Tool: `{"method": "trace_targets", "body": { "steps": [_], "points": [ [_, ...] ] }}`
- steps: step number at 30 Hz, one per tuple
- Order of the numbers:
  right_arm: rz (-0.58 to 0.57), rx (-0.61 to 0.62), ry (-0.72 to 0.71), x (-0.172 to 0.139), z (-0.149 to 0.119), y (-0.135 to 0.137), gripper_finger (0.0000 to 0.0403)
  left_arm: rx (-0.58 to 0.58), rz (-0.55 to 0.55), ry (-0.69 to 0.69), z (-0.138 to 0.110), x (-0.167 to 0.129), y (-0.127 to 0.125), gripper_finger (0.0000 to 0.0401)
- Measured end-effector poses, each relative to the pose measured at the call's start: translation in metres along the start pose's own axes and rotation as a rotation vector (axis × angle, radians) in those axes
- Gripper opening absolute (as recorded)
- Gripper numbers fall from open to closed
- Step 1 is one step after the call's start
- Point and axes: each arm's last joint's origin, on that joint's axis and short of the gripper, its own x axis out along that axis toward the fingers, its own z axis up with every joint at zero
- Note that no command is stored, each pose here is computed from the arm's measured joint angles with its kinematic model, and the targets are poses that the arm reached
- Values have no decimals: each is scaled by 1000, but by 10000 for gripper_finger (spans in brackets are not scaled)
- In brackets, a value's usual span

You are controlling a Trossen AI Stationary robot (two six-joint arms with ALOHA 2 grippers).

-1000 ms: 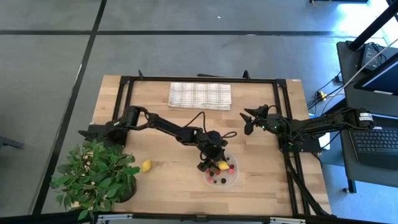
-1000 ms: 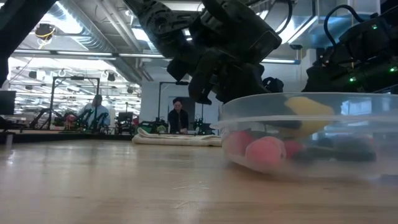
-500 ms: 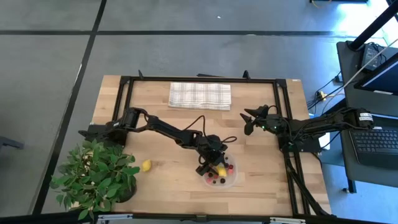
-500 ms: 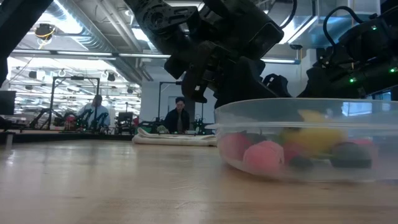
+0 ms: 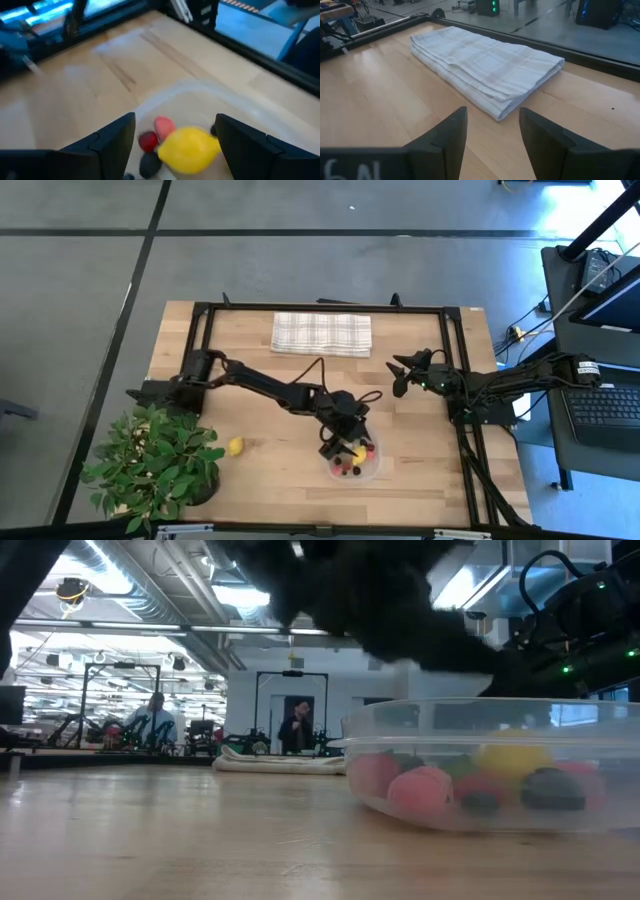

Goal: Pick and placing Produce into tupperware
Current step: Put the yellow lemon into the transparent bin

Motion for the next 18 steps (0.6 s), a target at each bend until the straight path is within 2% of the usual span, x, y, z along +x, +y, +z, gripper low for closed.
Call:
{"method": "trace_targets", "body": {
  "steps": [5, 9, 18],
  "points": [
    [-10, -11, 26, 0, -3, -1, 182, 24, 25, 75, 20, -34, 4, 269],
    [-13, 5, 35, 0, -4, -1, 182, 20, 53, 207, 27, -69, 7, 269],
    [-17, 31, 43, 0, -5, -2, 182, -177, -66, 576, 19, -141, -9, 269]
  ]
}}
